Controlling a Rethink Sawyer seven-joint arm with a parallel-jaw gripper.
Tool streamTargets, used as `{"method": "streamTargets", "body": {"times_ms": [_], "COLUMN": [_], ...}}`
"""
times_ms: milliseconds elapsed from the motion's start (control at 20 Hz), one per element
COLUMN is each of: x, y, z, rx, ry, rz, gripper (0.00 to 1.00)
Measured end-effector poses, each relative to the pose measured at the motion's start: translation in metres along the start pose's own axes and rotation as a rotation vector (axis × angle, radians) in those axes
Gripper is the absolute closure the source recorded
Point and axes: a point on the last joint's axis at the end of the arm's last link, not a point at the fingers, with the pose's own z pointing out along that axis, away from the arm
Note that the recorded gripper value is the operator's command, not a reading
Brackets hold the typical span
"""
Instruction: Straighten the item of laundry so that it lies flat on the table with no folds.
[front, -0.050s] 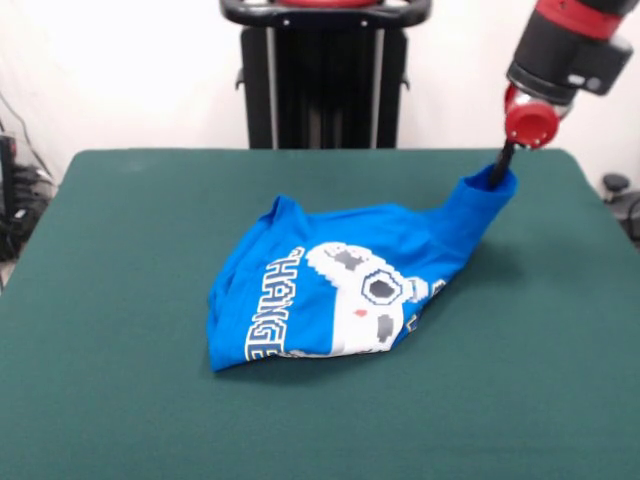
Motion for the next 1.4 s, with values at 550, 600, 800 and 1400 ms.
{"method": "streamTargets", "body": {"times_ms": [550, 600, 800, 1400], "x": [0.016, 0.017, 0.024, 0.041], "y": [0.004, 0.004, 0.001, 0.002], "z": [-0.026, -0.026, -0.029, -0.044], "rx": [-0.001, -0.002, -0.037, -0.144], "ry": [0.024, 0.024, 0.005, -0.013], "rz": [0.015, 0.013, -0.039, -0.158], "gripper": [0.00, 0.00, 0.00, 0.00]}}
